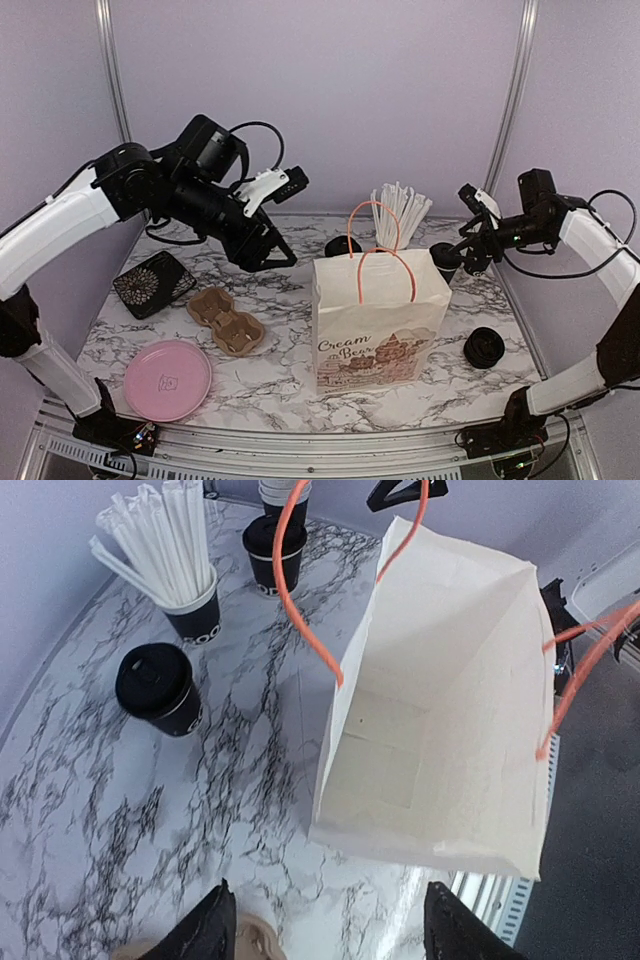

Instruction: Pack the takeout coffee

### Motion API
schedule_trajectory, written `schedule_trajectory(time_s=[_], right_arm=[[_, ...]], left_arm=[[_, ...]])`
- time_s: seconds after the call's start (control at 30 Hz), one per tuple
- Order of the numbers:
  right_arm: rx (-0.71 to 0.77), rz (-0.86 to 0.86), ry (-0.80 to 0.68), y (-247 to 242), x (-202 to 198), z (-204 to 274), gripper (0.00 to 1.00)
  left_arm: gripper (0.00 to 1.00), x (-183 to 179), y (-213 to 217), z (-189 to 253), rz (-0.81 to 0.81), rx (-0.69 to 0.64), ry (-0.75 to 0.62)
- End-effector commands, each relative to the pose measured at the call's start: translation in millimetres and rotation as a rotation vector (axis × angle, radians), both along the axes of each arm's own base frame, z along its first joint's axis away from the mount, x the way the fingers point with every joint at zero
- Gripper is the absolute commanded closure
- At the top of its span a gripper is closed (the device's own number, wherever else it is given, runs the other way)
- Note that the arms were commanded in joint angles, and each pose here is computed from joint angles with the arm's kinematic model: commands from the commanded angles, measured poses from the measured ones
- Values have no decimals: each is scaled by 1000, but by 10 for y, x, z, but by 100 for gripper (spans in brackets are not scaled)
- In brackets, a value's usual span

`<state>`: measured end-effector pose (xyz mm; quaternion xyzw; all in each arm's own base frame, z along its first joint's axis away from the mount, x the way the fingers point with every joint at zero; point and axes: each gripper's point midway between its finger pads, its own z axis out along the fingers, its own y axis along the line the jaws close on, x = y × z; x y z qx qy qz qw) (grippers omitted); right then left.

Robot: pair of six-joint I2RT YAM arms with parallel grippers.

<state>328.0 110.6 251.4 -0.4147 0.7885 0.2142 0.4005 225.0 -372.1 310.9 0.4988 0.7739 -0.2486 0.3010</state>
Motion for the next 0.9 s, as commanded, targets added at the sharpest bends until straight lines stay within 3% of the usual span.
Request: schedule_trajectory(time_s=[0.0, 0.13, 0.23, 0.3, 0.4, 0.57, 0.87], right_arm=[[28, 7, -26, 13, -75, 40, 9], [57, 6, -32, 41, -65, -40, 9], [87, -4, -44, 60, -10, -98, 8], [110, -12, -58, 73, 18, -127, 2], [137, 9, -110, 112, -61, -100, 1], [146, -4, -148, 110, -168, -124, 1], [128, 1, -144, 101, -191, -212, 1]], left_arm=[[35, 93, 698, -234, 278, 106, -51], [40, 384, 1346, -765, 634, 192, 13], [63, 638, 1750, -1083, 876, 200, 63], [80, 768, 1839, -1246, 958, 191, 72], [98, 930, 1867, -1526, 1042, 185, 124], [100, 1156, 1833, -2005, 1098, 275, 177], [100, 1403, 2036, -2365, 1209, 383, 167]])
